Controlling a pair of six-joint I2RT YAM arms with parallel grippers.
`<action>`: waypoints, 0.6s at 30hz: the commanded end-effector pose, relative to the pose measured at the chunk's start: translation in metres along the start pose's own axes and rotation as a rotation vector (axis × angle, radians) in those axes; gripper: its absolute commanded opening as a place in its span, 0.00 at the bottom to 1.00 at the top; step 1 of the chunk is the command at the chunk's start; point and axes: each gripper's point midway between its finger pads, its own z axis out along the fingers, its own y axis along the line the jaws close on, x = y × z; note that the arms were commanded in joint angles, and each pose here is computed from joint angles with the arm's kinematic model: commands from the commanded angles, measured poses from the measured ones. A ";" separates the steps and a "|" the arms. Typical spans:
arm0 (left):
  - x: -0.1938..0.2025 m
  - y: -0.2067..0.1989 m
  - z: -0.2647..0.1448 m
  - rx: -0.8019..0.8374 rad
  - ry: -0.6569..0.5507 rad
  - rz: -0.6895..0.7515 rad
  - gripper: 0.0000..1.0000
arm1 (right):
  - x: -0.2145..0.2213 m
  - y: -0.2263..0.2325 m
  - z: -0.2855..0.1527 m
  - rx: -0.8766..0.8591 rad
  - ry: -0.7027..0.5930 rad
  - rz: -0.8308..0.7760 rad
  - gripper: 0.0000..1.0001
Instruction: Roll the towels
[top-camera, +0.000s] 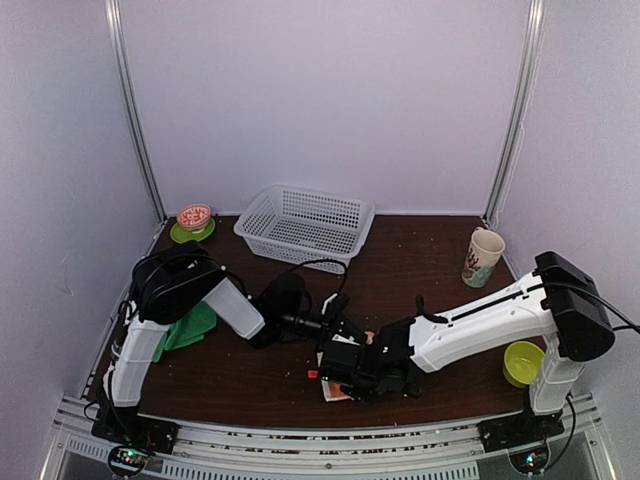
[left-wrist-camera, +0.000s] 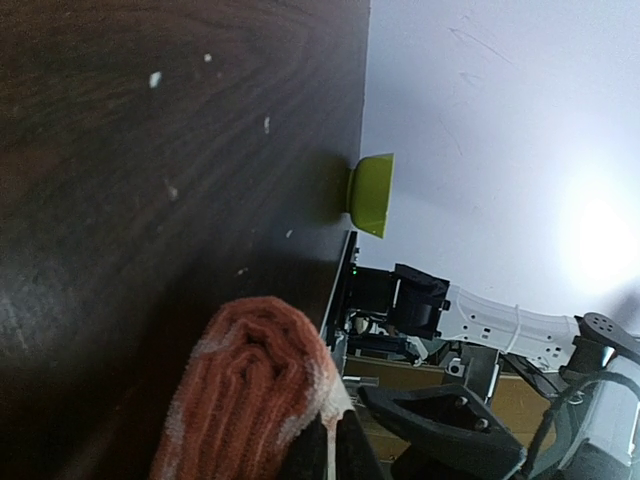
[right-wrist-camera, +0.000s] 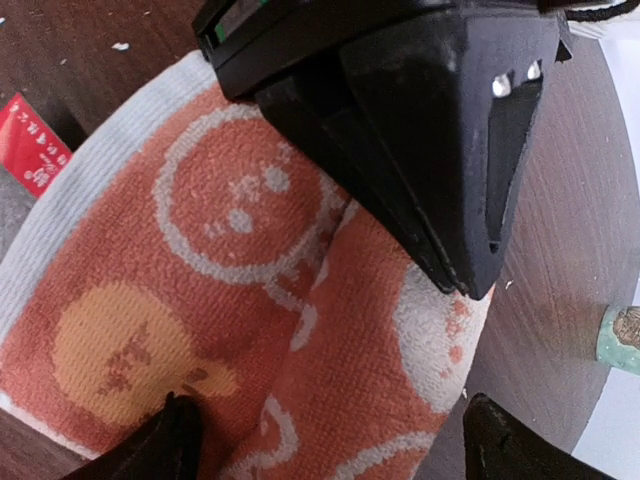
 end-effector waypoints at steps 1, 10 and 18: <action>0.003 0.040 -0.003 -0.090 0.004 -0.027 0.06 | -0.014 0.006 -0.026 -0.110 -0.041 0.052 1.00; -0.001 0.058 -0.009 -0.132 -0.040 -0.063 0.04 | -0.018 0.000 -0.066 -0.318 -0.111 0.242 1.00; -0.001 0.055 -0.015 -0.158 -0.072 -0.036 0.04 | -0.009 -0.027 -0.062 -0.613 -0.172 0.719 0.96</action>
